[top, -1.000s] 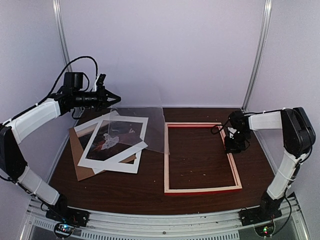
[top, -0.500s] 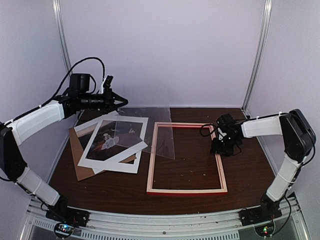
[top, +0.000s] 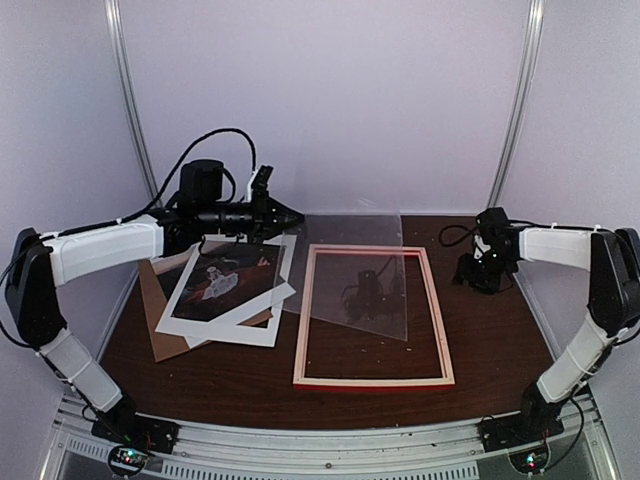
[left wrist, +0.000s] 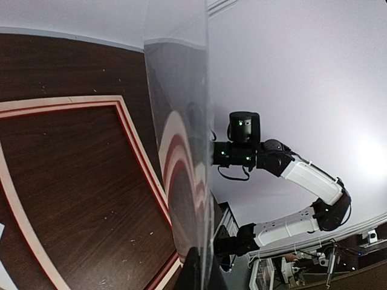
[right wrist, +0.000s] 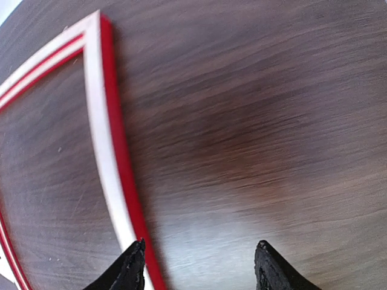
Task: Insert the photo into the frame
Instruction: Place the glass panel in the frame body.
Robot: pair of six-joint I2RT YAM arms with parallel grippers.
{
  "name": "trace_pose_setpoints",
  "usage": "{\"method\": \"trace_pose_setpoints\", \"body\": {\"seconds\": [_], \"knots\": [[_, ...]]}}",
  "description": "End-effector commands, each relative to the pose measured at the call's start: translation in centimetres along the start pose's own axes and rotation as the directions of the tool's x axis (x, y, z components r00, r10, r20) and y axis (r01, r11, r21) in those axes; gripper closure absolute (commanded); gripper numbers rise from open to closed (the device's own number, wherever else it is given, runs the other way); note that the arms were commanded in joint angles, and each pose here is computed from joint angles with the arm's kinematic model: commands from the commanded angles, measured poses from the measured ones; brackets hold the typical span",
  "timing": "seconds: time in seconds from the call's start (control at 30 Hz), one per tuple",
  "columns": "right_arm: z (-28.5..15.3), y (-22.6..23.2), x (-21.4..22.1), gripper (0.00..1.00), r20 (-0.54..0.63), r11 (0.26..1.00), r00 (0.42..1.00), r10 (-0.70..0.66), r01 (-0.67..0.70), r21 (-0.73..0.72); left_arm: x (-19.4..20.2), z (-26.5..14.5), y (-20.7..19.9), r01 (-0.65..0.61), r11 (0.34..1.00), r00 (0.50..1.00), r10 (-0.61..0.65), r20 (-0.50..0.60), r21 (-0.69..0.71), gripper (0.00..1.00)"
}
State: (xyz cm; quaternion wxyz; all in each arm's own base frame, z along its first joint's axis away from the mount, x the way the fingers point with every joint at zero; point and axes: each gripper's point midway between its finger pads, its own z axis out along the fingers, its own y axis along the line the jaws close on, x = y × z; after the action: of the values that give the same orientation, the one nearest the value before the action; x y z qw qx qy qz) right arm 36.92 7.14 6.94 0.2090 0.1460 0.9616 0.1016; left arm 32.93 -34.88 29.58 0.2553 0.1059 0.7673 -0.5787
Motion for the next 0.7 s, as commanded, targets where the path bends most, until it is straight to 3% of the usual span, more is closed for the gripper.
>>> {"method": "trace_pose_setpoints", "body": {"seconds": [0.0, 0.37, 0.67], "knots": [[-2.5, -2.9, -2.5, 0.39, 0.057, 0.998, 0.998, -0.004, 0.000, 0.064, -0.7, 2.8, -3.7, -0.019, 0.989, 0.999, 0.014, 0.030, 0.150, 1.00], [-4.5, -4.3, -4.5, 0.38, 0.104, 0.998, 0.995, -0.005, -0.001, 0.062, 3.8, 10.1, -2.7, 0.085, 0.968, 0.996, -0.076, -0.045, 0.238, 1.00], [-3.7, -3.5, -4.0, 0.38, 0.081, 1.000, 0.997, -0.011, 0.010, 0.011, 7.9, 12.4, 6.3, 0.169, 0.985, 0.983, -0.170, -0.071, -0.031, 1.00]]}}
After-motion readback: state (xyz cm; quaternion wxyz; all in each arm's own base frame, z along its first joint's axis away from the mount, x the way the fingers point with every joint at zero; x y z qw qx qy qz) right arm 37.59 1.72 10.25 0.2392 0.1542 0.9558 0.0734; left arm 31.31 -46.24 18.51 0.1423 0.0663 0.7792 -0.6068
